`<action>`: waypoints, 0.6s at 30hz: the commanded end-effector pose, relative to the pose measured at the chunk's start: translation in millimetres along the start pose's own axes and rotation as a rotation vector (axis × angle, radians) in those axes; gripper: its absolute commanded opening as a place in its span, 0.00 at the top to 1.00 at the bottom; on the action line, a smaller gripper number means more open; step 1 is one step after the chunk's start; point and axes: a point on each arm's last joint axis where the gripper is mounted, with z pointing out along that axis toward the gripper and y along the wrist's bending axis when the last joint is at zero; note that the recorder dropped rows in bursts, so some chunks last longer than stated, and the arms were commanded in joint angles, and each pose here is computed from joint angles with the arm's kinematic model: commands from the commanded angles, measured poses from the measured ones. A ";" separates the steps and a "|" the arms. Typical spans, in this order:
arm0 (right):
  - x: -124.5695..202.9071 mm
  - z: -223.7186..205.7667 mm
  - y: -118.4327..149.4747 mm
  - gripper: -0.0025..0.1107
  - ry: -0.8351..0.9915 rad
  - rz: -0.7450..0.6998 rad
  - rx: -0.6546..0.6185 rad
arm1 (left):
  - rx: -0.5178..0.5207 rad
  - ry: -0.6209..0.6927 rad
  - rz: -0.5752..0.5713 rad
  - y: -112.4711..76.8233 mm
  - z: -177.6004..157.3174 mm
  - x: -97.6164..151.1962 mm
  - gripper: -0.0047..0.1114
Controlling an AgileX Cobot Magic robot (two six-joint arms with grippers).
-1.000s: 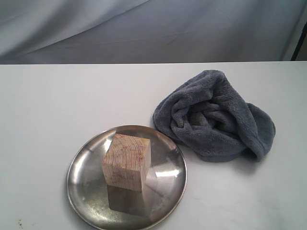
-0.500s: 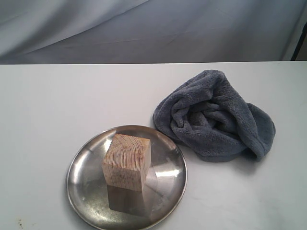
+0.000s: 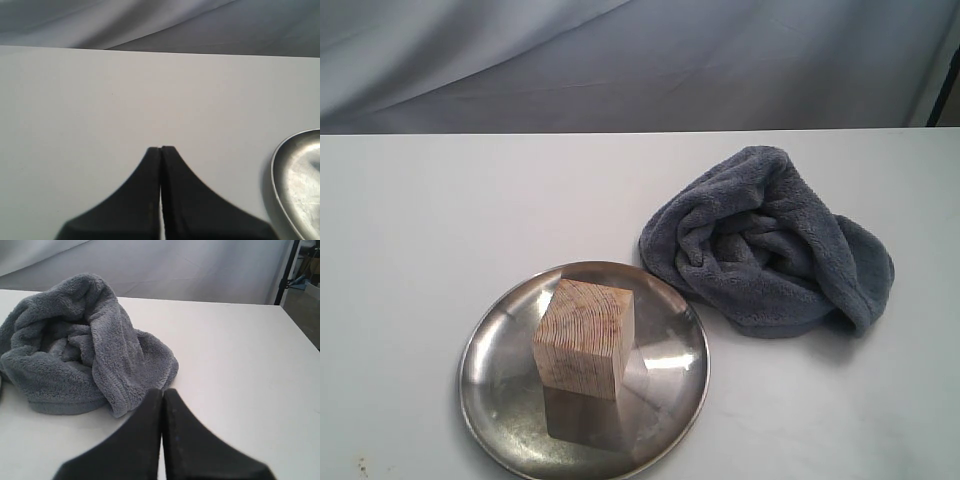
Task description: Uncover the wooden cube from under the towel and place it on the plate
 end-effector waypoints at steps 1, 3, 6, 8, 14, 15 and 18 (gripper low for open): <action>0.6 0.1 -2.7 0.98 -0.007 0.042 0.030 | 0.004 -0.009 0.000 -0.2 0.1 0.1 0.95; 0.6 0.1 -3.2 0.98 -0.007 0.063 0.035 | 0.004 -0.009 0.000 -0.2 0.1 0.1 0.95; 0.6 0.1 -3.2 0.98 -0.007 0.062 0.035 | 0.004 -0.009 0.000 -0.2 0.1 0.1 0.95; 1.0 0.1 -3.2 0.98 -0.002 0.060 0.035 | 0.004 -0.009 0.000 -0.2 0.1 0.1 0.95; 1.0 0.1 -3.1 0.98 -0.002 0.063 0.034 | 0.004 -0.009 0.000 -0.2 0.1 0.1 0.95; 1.0 0.1 -3.1 0.98 -0.002 0.063 0.034 | 0.004 -0.009 0.000 -0.2 0.1 0.1 0.95; 1.0 0.1 -3.1 0.98 -0.002 0.063 0.034 | 0.004 -0.009 0.000 -0.2 0.1 0.1 0.95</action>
